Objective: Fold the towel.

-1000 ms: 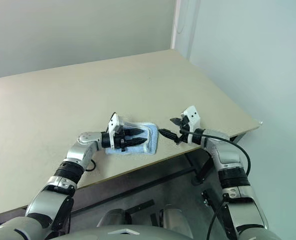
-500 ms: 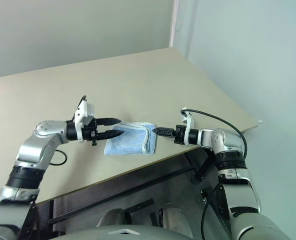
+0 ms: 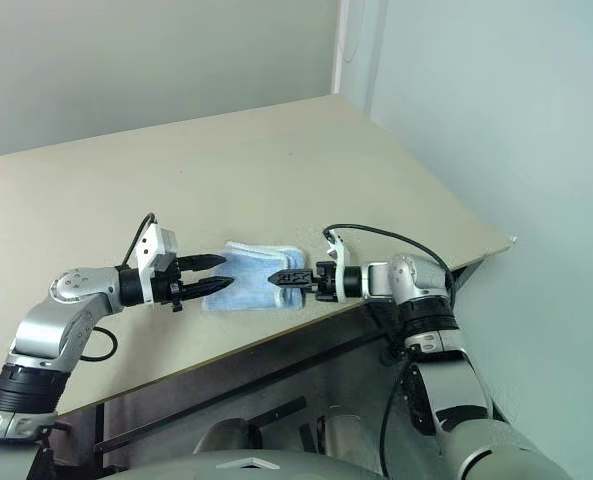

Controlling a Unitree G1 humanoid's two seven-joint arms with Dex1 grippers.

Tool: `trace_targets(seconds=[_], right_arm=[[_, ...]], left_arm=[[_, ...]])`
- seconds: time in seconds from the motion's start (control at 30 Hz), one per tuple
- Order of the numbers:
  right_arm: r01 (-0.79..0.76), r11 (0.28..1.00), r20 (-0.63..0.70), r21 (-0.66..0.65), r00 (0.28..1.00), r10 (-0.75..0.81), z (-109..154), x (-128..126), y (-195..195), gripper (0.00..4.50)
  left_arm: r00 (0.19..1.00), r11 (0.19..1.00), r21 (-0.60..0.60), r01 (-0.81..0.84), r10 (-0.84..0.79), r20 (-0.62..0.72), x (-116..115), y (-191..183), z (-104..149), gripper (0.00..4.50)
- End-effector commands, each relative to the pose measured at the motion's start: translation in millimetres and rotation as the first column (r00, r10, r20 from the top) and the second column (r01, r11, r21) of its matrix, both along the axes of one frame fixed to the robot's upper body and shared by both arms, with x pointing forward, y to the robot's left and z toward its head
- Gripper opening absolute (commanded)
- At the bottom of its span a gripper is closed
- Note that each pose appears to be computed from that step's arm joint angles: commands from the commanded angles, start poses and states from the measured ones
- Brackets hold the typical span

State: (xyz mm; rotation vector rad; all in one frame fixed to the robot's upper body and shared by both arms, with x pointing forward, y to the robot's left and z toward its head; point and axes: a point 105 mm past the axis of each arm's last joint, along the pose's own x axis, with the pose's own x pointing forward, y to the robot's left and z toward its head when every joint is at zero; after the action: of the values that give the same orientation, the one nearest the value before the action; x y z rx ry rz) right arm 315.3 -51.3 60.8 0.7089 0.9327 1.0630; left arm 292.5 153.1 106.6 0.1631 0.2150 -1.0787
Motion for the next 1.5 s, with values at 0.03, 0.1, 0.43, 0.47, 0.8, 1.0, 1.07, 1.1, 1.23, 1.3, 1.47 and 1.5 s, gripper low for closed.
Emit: trace_targets(seconds=[0.03, 0.1, 0.43, 0.47, 0.8, 1.0, 1.07, 1.1, 1.23, 1.3, 1.47, 1.5], right_arm=[[-0.011, 1.000, 0.023, 0.015, 1.000, 0.011, 8.0, 6.2, 12.5, 4.50], [-0.008, 1.000, 0.022, 0.007, 1.000, 0.007, 7.0, 7.8, 12.7, 4.11], [-0.061, 0.998, 0.157, 0.015, 0.986, 0.058, 34.9, 7.7, -5.2, 0.62], [-0.062, 0.997, 0.182, 0.036, 0.982, 0.054, 42.7, 10.1, -5.3, 0.27], [-0.118, 0.959, 0.407, 0.258, 0.913, 0.003, 133.3, 53.7, 43.1, 0.03], [-0.019, 0.960, 0.433, 0.280, 0.895, -0.109, 139.6, 83.7, 76.9, 0.03], [0.039, 0.974, 0.427, 0.224, 0.894, -0.134, 121.7, 88.6, 86.9, 0.03], [0.055, 0.981, 0.435, 0.186, 0.891, -0.133, 110.3, 88.8, 91.0, 0.03], [0.052, 0.995, 0.433, 0.080, 0.898, -0.082, 74.0, 81.2, 99.0, 0.03], [0.028, 0.999, 0.416, 0.044, 0.908, -0.044, 59.3, 74.7, 100.5, 0.03], [-0.034, 0.997, 0.380, -0.074, 0.923, 0.060, 23.5, 58.9, 99.4, 0.93], [-0.035, 0.996, 0.371, -0.087, 0.926, 0.065, 19.8, 57.7, 98.5, 1.27]], left_arm=[[0.997, 1.000, -0.015, -0.018, 0.019, 0.075, 3.0, 1.1, 16.4, 2.45], [0.996, 0.999, -0.013, -0.032, 0.033, 0.084, 3.8, 3.1, 17.2, 2.49], [0.984, 0.989, -0.017, -0.150, 0.151, 0.093, 0.0, 30.6, 23.7, 2.49], [0.982, 0.986, -0.021, -0.163, 0.164, 0.089, -1.8, 33.4, 23.9, 2.49], [0.893, 0.893, 0.009, -0.450, 0.449, 0.032, -34.2, 99.5, 11.9, 2.49], [0.795, 0.795, 0.022, -0.606, 0.606, 0.026, -67.4, 136.7, 10.8, 2.49], [0.774, 0.774, 0.022, -0.633, 0.633, 0.028, -76.7, 141.0, 11.9, 2.49], [0.762, 0.761, 0.023, -0.648, 0.647, 0.028, -80.2, 143.2, 12.1, 2.49], [0.730, 0.730, 0.024, -0.683, 0.683, 0.001, -88.9, 147.0, 13.0, 2.49], [0.720, 0.721, 0.022, -0.693, 0.693, -0.016, -91.9, 148.1, 13.7, 2.49], [0.712, 0.713, 0.025, -0.701, 0.701, -0.047, -95.9, 145.8, 13.2, 2.49], [0.714, 0.716, 0.029, -0.698, 0.698, -0.051, -95.7, 144.1, 12.4, 2.49]])
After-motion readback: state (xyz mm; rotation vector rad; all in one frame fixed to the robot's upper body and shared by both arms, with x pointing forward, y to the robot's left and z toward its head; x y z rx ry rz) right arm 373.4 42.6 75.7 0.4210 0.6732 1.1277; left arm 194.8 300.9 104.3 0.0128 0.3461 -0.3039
